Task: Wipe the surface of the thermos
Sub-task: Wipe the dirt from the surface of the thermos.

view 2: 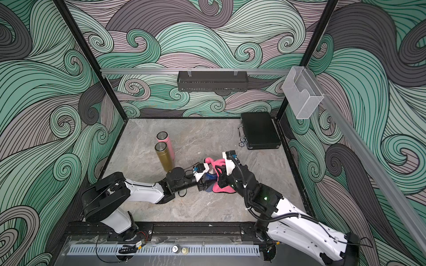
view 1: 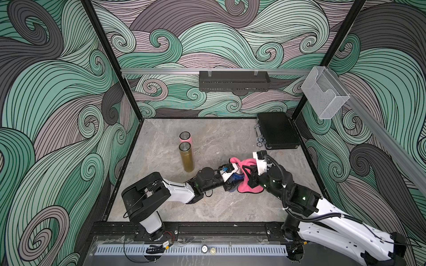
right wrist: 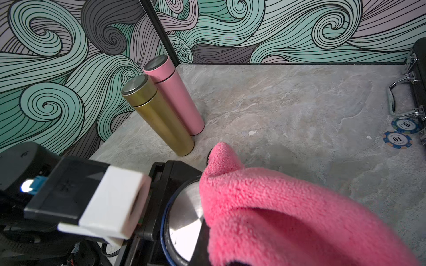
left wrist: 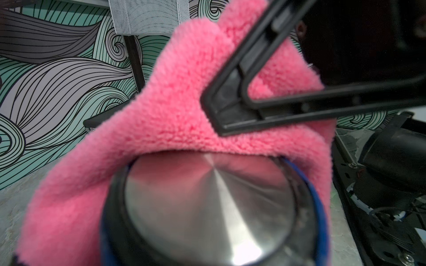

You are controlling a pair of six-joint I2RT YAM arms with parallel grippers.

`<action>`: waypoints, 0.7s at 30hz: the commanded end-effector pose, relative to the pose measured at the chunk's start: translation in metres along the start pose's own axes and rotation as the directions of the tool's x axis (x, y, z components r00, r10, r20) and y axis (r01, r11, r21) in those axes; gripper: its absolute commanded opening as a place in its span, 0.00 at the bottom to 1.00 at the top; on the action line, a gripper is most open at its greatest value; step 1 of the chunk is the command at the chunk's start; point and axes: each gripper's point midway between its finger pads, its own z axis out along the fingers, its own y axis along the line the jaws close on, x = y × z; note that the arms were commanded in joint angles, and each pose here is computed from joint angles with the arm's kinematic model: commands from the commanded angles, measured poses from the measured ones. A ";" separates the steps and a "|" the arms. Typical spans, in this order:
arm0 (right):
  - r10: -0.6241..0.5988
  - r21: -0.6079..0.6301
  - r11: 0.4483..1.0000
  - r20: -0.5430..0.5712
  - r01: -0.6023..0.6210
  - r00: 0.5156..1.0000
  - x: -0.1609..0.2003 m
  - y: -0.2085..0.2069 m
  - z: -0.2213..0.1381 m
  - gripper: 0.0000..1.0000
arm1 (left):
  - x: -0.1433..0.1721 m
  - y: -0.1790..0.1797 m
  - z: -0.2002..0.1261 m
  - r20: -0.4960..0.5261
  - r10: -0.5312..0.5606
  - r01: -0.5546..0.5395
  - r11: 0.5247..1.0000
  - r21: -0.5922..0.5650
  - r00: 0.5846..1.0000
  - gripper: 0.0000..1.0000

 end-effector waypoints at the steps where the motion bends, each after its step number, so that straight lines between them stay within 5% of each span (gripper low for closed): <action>1: -0.077 -0.001 0.997 -0.198 0.079 0.977 0.050 0.005 0.005 0.00 | -0.028 -0.003 -0.002 0.079 0.020 -0.021 1.000 0.012 0.997 0.00; 14: -0.079 0.097 0.990 -0.231 0.103 0.970 0.062 -0.020 0.013 0.00 | -0.028 0.001 -0.009 0.093 0.009 -0.008 1.000 -0.016 0.996 0.00; 21: -0.136 -0.049 0.991 -0.241 0.128 0.961 0.067 0.021 0.008 0.00 | -0.024 0.007 -0.005 0.101 -0.010 0.015 0.999 -0.050 0.995 0.00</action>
